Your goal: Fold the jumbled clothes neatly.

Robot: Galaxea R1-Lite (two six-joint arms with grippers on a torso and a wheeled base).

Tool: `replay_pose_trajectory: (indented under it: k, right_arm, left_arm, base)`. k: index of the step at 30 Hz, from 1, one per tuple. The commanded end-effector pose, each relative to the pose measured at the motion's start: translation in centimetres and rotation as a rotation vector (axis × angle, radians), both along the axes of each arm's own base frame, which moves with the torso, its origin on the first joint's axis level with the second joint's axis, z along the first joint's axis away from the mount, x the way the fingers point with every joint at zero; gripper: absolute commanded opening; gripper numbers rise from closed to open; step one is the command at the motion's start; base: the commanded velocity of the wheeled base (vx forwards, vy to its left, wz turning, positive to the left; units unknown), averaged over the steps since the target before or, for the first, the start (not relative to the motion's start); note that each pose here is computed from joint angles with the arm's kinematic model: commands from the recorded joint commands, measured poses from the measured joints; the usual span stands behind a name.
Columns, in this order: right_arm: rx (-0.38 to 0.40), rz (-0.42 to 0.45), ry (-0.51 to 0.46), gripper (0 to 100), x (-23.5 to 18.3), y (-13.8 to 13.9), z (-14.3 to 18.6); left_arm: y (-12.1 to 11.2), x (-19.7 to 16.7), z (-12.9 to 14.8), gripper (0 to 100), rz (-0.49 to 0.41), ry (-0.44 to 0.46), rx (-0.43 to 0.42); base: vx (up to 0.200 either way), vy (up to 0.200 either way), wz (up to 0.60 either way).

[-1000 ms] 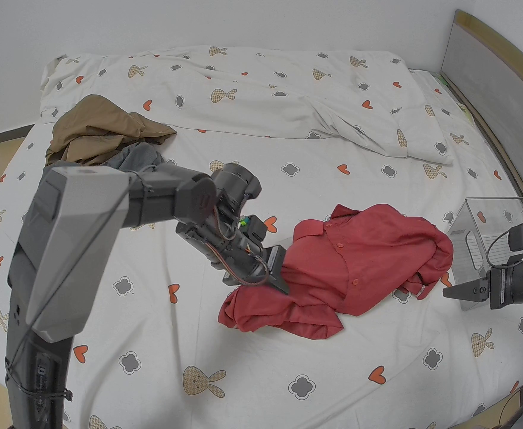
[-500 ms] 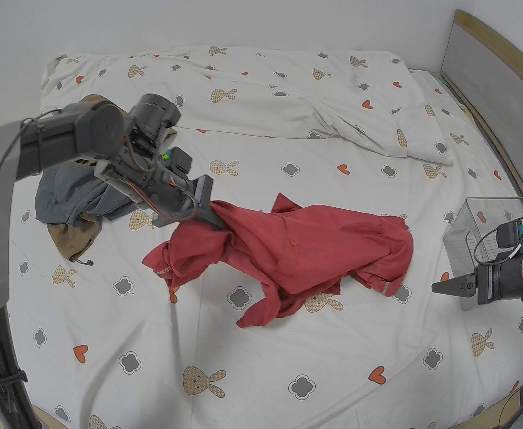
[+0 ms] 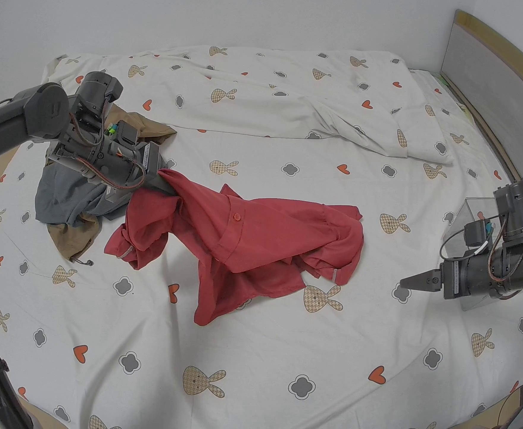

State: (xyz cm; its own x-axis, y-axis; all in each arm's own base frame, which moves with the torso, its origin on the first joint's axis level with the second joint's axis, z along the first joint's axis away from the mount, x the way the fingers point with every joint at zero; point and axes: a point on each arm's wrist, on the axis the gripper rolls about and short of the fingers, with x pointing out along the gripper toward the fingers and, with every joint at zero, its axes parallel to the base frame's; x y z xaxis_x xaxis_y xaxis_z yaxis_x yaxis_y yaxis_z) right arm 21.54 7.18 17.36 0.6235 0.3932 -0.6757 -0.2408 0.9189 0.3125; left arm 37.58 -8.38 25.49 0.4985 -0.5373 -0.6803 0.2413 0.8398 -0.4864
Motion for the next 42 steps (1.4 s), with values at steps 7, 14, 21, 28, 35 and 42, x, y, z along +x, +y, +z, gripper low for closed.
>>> replay_pose_trajectory:
  k: [7, 14, 21, 28, 35, 42]
  right_arm:
    - [-0.019, 0.100, 0.076, 100, 1.7, 3.5, -2.0]
    - [-0.038, 0.153, 0.121, 100, 4.1, 6.4, -3.6]
    - [-0.050, 0.191, 0.137, 100, 6.0, 8.8, -4.8]
    - [-0.068, 0.182, 0.126, 100, 6.0, 9.7, -4.8]
    - [-0.074, 0.160, 0.140, 100, 5.8, 8.8, -5.0]
    - [-0.072, 0.148, 0.143, 100, 5.5, 8.3, -5.0]
  left_arm:
    - [0.6, 0.3, 0.0, 100, 0.107, -0.047, 0.120]
    - [1.1, 1.0, 0.8, 100, 0.220, -0.153, 0.200]
    - [-1.9, -5.0, 1.8, 100, -0.075, -0.172, 0.204]
    - [-7.4, -7.4, -6.7, 100, -0.106, 0.076, 0.189]
    - [-10.1, -7.8, -14.2, 100, 0.037, 0.046, 0.365]
    - [-10.1, -8.1, -15.4, 0, 0.032, 0.058, 0.374]
  base:
    - [0.000, 0.000, 0.00]
    - [0.000, 0.000, 0.00]
    - [0.000, 0.000, 0.00]
    - [0.000, 0.000, 0.00]
    - [0.000, 0.000, 0.00]
    - [0.000, 0.000, 0.00]
